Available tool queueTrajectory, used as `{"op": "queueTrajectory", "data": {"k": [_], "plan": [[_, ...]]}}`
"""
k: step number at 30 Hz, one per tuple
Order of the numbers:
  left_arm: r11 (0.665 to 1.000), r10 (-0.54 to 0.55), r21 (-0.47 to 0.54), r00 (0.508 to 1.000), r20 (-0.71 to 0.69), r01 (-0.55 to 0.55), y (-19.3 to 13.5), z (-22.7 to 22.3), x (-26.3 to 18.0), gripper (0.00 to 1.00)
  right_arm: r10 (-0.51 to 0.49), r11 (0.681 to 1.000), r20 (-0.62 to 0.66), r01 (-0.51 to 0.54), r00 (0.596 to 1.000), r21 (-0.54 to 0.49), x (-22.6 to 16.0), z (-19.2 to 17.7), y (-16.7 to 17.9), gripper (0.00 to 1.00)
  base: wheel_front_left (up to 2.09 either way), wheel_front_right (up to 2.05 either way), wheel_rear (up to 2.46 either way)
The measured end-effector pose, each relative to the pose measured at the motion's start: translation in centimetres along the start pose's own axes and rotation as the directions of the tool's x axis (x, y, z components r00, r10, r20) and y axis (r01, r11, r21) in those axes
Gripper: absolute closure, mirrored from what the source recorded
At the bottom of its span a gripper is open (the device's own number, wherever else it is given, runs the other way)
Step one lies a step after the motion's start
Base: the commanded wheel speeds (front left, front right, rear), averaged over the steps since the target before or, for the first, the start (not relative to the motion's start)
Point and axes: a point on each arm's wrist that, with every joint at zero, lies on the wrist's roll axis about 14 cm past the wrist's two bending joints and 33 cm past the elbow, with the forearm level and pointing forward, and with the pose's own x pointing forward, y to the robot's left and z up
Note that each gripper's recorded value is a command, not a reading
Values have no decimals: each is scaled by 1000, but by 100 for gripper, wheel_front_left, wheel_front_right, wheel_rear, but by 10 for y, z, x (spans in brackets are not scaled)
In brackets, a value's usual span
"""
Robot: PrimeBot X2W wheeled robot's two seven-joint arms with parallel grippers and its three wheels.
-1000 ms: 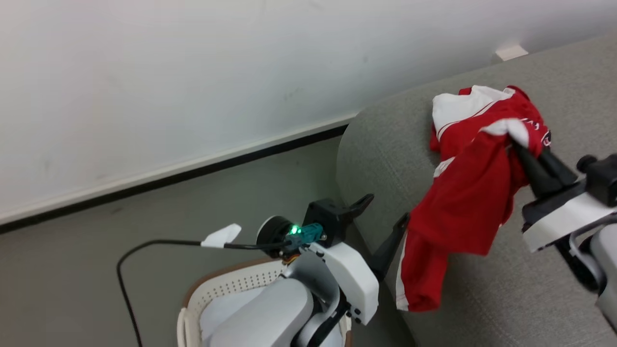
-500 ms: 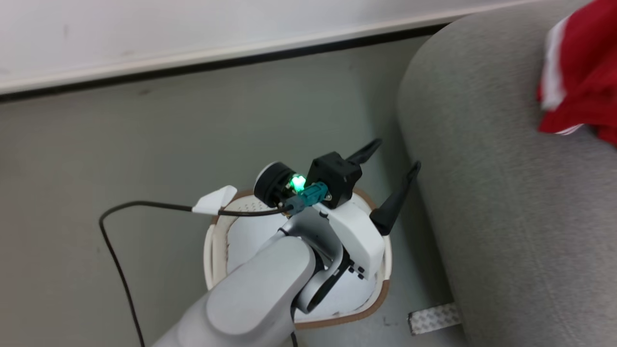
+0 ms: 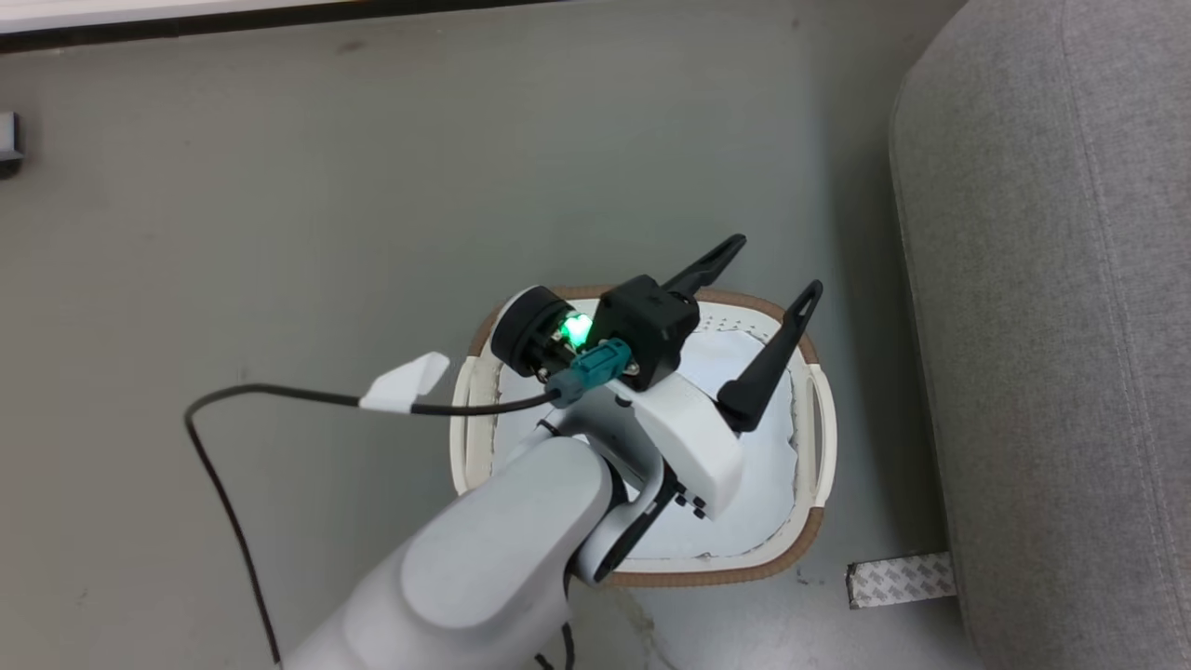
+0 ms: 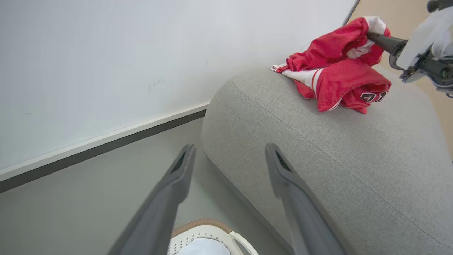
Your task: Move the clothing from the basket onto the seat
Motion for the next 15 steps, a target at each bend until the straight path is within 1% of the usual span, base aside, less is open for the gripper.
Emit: {"op": "queueTrajectory", "data": {"k": [2, 3, 4, 5, 6, 9, 12, 15], "plan": [[1000, 3, 6, 1000, 21, -3, 2, 3, -1, 0, -6, 1000, -29, 6, 1000, 14, -10, -17, 1, 100, 0, 0, 0], [1000, 2, 11, 1000, 27, -3, 3, 4, -1, 0, -10, 1000, -37, 11, 999, 22, -16, -24, 0, 92, 0, 0, 0], [1000, 0, 16, 999, 34, -1, 3, 5, -2, 0, -5, 1000, -46, 6, 999, 21, -22, -30, 3, 75, 0, 0, 0], [1000, 3, 20, 999, 46, -4, 3, 7, -3, 0, 6, 1000, -49, -5, 999, 26, -28, -35, 8, 54, 0, 0, 0], [1000, 9, 23, 998, 61, -10, 4, 10, -4, 0, 13, 999, -43, -11, 999, 45, -35, -37, 14, 0, 0, 0, 0], [998, 46, 33, 995, 90, -49, 11, 14, -11, 0, 19, 997, 3, -19, 1000, 73, -54, -32, 19, 0, 0, 0, 0], [996, 80, 41, 992, 96, -84, 14, 14, -20, 0, 39, 998, 30, -41, 999, 44, -81, -31, 23, 0, 0, 0, 0], [990, 131, 38, 987, 90, -135, 19, 14, -33, 0, 56, 998, 79, -58, 995, 25, -105, -19, 27, 0, 0, 0, 0]]}}
